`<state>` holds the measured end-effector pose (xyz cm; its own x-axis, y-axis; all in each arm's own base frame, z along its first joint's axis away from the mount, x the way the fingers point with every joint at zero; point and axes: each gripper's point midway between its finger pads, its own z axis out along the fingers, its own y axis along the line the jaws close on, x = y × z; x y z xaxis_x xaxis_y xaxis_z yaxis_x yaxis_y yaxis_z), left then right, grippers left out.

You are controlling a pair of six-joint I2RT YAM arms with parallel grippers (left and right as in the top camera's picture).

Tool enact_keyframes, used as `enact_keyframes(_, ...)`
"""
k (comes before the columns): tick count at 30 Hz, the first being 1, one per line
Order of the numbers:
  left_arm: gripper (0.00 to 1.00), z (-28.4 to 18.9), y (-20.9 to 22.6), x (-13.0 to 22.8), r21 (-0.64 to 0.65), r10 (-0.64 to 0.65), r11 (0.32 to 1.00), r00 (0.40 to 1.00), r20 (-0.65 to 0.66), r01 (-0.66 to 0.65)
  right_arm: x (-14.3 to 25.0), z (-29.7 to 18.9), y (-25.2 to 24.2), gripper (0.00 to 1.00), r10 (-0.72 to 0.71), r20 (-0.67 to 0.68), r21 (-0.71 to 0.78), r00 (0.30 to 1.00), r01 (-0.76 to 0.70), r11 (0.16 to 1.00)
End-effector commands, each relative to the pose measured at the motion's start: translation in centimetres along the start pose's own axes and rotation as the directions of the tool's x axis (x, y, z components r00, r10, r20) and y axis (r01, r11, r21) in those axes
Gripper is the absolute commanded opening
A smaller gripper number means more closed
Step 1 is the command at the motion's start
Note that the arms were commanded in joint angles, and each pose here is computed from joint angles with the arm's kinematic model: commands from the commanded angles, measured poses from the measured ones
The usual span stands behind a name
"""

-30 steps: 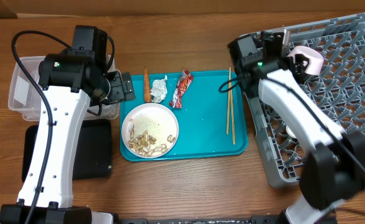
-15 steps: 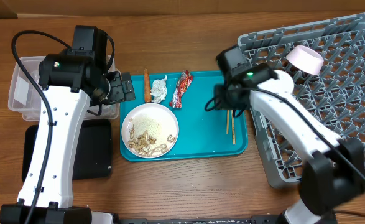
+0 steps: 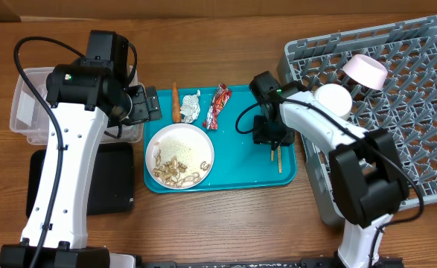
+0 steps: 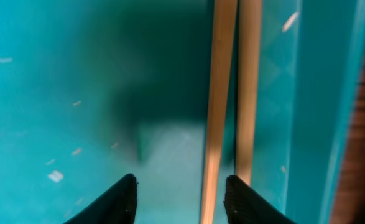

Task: Sort waste into correct bins and load items into the dishwasher

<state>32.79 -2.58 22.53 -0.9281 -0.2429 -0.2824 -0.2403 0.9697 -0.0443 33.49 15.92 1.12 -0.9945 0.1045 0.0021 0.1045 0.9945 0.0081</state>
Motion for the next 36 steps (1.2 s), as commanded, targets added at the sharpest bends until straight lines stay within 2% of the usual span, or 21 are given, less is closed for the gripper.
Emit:
enact_keyframes(1, 1.0, 0.0, 0.3, -0.4, -0.011, -0.019, 1.0, 1.0, 0.01, 0.019, 0.0, 1.0, -0.2, 0.31, 0.023, -0.018, 0.012, 1.0, -0.023, 1.0)
enact_keyframes(4, 1.0, 0.0, 0.3, -0.4, -0.011, -0.019, 1.0, 1.0, 0.01, 0.019, 0.0, 1.0, -0.1, 0.17, 0.008, -0.017, 0.012, 1.0, -0.008, 1.0)
enact_keyframes(6, 1.0, 0.0, 0.3, -0.4, -0.011, -0.019, 1.0, 1.0, 0.01, 0.019, 0.1, 0.8, -0.3, 0.04, 0.001, -0.026, 0.017, 1.0, -0.001, 1.0)
enact_keyframes(11, 1.0, 0.0, 0.3, -0.4, -0.011, -0.019, 1.0, 1.0, 0.01, 0.019, 0.0, -2.8, -0.1, 0.04, -0.005, -0.001, 0.003, 1.0, 0.005, 1.0)
enact_keyframes(16, 1.0, 0.0, 0.3, -0.4, -0.011, -0.019, 1.0, 1.0, 0.01, 0.019, -1.6, -10.1, 0.3, 0.04, -0.067, 0.197, -0.066, 0.978, 0.082, 0.994)
enact_keyframes(20, 1.0, 0.0, 0.3, -0.4, -0.011, -0.019, 1.0, 1.0, 0.01, 0.019, -3.3, -15.8, -3.0, 0.04, -0.044, 0.389, 0.002, 0.92, 0.047, 0.999)
enact_keyframes(22, 1.0, 0.0, 0.3, -0.4, -0.011, -0.019, 1.0, 1.0, 0.01, 0.019, -3.8, -17.6, -4.6, 0.04, -0.119, 0.441, 0.058, 0.89, 0.104, 0.993)
enact_keyframes(23, 1.0, 0.0, 0.3, -0.4, -0.011, -0.019, 1.0, 1.0, 0.01, 0.019, -4.0, -18.3, -5.6, 0.04, -0.202, 0.448, 0.102, 0.871, 0.175, 0.979)
enact_keyframes(26, 1.0, 0.0, 0.3, -0.4, -0.011, -0.019, 1.0, 1.0, 0.01, 0.019, -5.1, -17.8, -7.1, 0.04, -0.295, 0.435, 0.162, 0.851, 0.249, 0.955)
enact_keyframes(31, 1.0, 0.0, 0.3, -0.4, -0.012, -0.019, 1.0, 1.0, 0.009, 0.019, -7.6, -15.7, -9.2, 0.04, -0.303, 0.422, 0.192, 0.854, 0.243, 0.951)
enact_keyframes(35, 1.0, 0.0, 0.3, -0.4, -0.011, -0.019, 1.0, 1.0, 0.01, 0.019, -8.2, -14.1, -9.6, 0.04, -0.38, 0.373, 0.239, 0.846, 0.308, 0.921)
enact_keyframes(36, 1.0, 0.0, 0.3, -0.4, -0.011, -0.019, 1.0, 1.0, 0.01, 0.019, -8.2, -14.1, -9.8, 0.09, -0.382, 0.369, 0.253, 0.847, 0.305, 0.918)
